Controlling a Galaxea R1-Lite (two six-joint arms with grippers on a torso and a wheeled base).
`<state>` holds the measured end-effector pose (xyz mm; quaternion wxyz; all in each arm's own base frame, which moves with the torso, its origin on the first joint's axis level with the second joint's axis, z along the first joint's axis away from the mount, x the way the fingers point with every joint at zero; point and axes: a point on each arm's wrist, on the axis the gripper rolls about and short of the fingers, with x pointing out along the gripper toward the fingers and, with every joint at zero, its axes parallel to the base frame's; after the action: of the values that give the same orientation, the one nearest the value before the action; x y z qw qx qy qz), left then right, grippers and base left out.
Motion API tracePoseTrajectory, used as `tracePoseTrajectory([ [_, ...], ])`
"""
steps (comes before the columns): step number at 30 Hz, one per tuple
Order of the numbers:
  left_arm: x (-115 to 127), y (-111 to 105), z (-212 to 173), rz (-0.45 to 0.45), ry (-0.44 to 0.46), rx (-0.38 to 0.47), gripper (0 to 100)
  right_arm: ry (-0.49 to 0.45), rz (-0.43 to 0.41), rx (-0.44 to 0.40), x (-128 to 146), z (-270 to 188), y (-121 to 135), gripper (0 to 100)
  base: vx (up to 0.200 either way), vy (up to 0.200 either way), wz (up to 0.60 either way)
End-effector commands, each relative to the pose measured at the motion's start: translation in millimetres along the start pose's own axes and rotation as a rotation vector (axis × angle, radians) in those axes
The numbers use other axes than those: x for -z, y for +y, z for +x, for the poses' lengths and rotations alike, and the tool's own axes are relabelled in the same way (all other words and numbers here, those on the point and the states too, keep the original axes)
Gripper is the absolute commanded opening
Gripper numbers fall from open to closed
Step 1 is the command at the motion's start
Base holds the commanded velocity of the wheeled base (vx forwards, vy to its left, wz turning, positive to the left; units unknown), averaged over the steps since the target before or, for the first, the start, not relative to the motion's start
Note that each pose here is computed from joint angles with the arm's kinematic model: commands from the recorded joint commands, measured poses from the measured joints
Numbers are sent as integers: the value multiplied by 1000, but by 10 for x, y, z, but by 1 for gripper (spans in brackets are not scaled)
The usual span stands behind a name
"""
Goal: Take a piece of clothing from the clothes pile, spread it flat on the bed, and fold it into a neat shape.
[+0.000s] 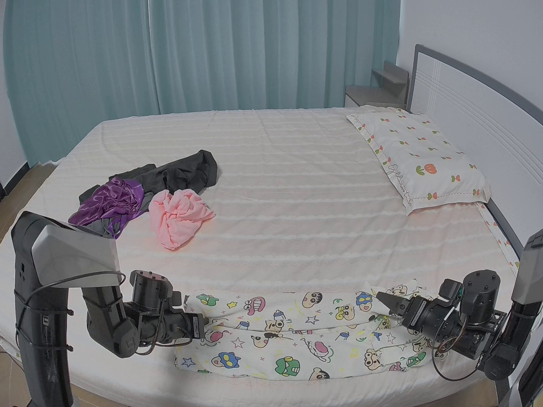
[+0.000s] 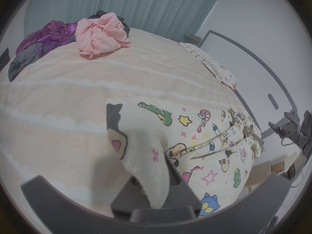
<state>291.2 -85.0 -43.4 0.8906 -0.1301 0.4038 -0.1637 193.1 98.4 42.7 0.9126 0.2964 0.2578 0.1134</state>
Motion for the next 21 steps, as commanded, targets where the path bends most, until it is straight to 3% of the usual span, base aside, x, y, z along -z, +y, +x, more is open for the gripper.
tracePoseTrajectory([
  [1,-89,31,-99,-19,-40,-6,0,-2,0,-1,5,-33,-10,100,0,0,0],
  [13,-243,257,-330,-75,-105,-55,0,-6,1,-1,-2,-36,-9,100,0,0,0],
  [20,-423,614,-708,-155,-149,-90,0,-7,1,-2,-4,-38,-8,100,0,0,0],
  [21,-471,757,-851,-181,-166,-106,0,-7,1,-2,-4,-38,-8,100,0,0,0],
])
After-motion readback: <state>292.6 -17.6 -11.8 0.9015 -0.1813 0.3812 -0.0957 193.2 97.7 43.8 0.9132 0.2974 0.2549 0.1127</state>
